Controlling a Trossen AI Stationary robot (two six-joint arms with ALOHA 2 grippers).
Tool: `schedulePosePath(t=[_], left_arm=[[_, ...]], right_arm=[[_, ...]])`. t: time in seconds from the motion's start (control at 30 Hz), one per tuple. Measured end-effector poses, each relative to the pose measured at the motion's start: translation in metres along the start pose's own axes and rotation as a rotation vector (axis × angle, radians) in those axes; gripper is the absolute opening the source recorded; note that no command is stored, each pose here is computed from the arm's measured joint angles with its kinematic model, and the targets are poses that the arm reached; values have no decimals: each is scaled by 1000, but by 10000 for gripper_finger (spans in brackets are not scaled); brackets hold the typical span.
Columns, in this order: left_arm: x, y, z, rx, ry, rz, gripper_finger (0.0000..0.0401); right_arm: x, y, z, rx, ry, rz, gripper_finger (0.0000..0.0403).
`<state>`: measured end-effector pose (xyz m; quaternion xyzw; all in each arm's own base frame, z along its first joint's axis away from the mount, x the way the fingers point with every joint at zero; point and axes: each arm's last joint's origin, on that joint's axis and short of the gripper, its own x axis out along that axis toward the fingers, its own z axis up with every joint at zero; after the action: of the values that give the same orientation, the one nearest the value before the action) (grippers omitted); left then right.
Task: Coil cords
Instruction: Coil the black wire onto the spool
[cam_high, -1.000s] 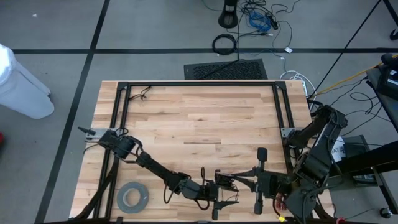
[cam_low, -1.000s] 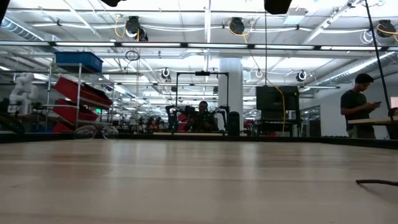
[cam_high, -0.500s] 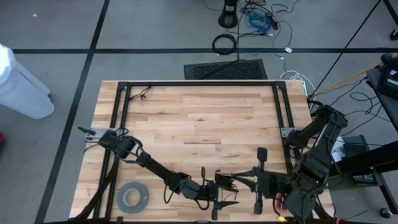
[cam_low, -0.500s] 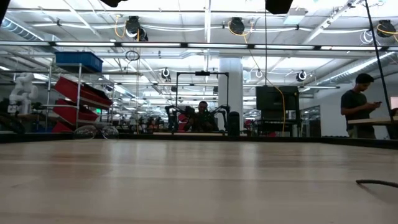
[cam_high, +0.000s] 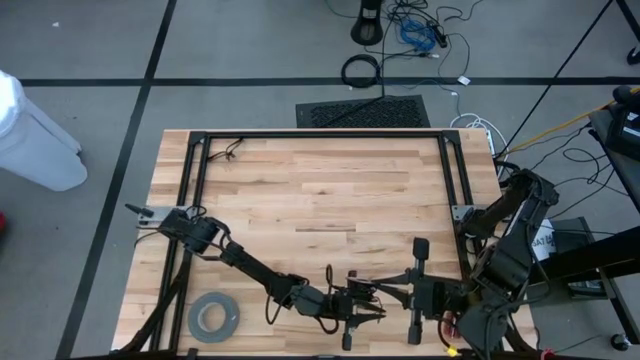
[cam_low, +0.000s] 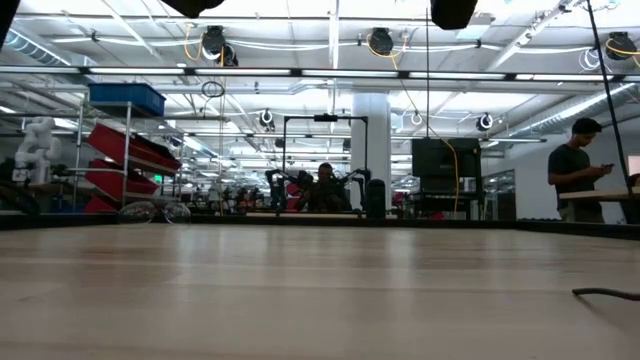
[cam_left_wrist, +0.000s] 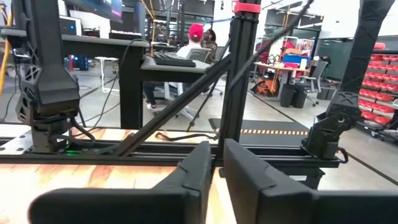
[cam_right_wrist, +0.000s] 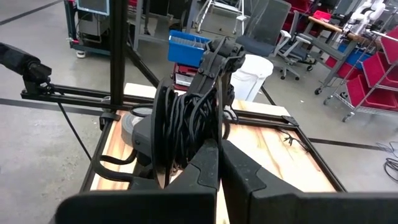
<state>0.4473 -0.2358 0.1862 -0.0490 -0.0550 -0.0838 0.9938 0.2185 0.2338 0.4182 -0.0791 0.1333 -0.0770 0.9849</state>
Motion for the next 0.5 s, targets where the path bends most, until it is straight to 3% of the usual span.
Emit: schedulePosePath(t=[0.23, 0.5], left_arm=[[0, -1, 0, 9, 0, -20, 10], [-1, 1, 0, 64, 102, 21, 3]], right_arm=[[0, 0, -1, 9, 6, -1, 0], [0, 1, -2, 9, 10, 4, 0]])
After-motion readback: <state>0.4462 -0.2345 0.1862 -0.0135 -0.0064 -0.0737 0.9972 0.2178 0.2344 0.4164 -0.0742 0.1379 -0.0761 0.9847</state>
